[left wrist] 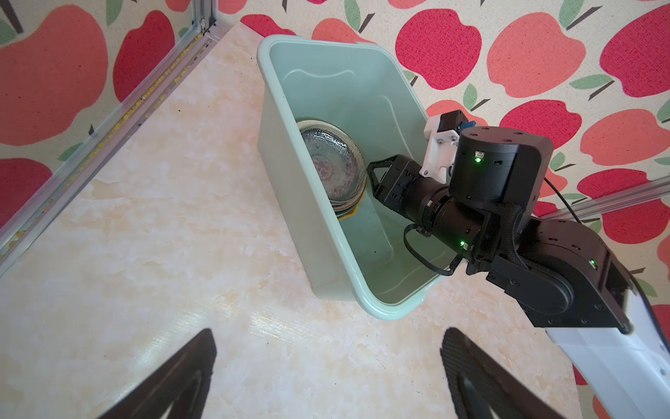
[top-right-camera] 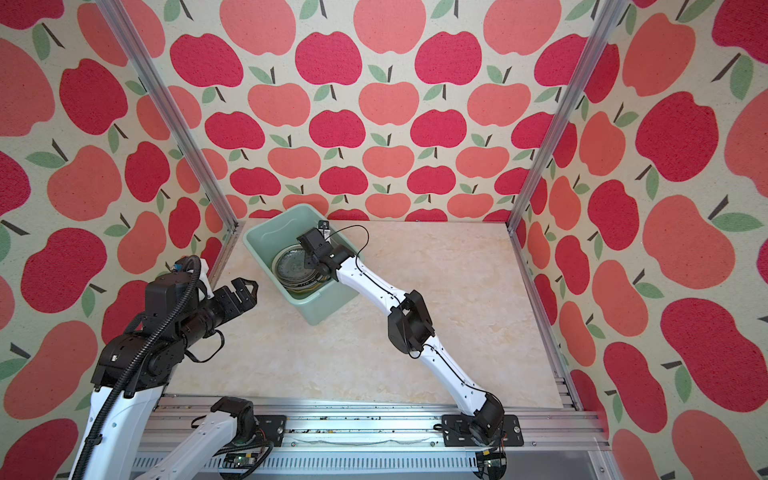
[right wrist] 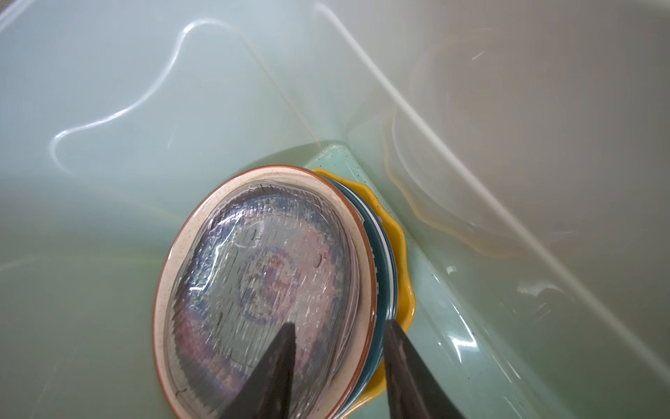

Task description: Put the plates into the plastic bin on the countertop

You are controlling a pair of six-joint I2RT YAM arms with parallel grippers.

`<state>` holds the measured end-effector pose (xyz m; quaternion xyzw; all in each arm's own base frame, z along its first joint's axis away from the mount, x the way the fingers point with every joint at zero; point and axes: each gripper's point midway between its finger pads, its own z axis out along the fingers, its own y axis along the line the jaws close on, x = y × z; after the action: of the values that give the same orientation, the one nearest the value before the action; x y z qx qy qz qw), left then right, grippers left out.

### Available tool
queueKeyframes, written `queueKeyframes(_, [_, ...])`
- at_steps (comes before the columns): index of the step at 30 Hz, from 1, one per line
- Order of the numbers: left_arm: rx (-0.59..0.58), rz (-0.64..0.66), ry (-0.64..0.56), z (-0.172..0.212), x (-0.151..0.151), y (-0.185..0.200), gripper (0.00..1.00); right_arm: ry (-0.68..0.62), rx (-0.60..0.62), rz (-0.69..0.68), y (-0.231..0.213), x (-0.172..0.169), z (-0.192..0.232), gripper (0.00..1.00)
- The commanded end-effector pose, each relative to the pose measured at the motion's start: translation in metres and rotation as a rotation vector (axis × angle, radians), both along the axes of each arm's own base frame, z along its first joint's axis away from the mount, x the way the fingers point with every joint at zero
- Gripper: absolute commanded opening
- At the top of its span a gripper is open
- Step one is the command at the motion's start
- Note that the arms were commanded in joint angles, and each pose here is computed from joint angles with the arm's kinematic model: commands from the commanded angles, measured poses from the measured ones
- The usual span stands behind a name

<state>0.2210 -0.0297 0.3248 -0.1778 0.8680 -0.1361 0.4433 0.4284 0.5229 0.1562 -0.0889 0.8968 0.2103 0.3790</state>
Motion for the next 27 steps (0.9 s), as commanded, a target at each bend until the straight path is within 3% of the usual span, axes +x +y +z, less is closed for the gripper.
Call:
queueKeyframes(1, [0.044, 0.001, -0.076, 0.025, -0.007, 0.007, 0.99, -0.172, 0.089, 0.141, 0.005, -0.015, 0.111, 0.63])
queueKeyframes(3, [0.05, -0.015, -0.134, 0.038, -0.008, 0.007, 0.99, -0.232, 0.069, 0.21, -0.001, -0.025, 0.141, 0.79])
queueKeyframes(6, [0.054, -0.021, -0.208, 0.055, -0.01, 0.007, 0.99, -0.329, 0.02, 0.32, -0.014, -0.043, 0.181, 0.96])
queueKeyframes(12, [0.093, 0.043, -0.258, 0.064, -0.004, 0.019, 0.99, -0.48, -0.102, 0.396, -0.082, -0.059, 0.236, 0.99])
queueKeyframes(16, [0.152, 0.188, -0.245, 0.047, 0.007, 0.045, 0.99, -0.507, -0.122, 0.28, -0.164, -0.05, 0.254, 0.99])
queueKeyframes(20, [0.121, 0.296, -0.227, 0.02, 0.026, 0.065, 0.99, -0.538, -0.143, 0.14, -0.258, -0.046, 0.25, 0.99])
queueKeyframes(24, [0.01, 0.425, -0.141, -0.032, 0.046, 0.096, 0.99, -0.526, -0.126, -0.108, -0.372, -0.044, 0.217, 0.99])
queueKeyframes(27, [-0.032, 0.518, -0.081, -0.08, 0.051, 0.122, 0.99, -0.534, -0.199, -0.243, -0.442, -0.052, 0.172, 0.99])
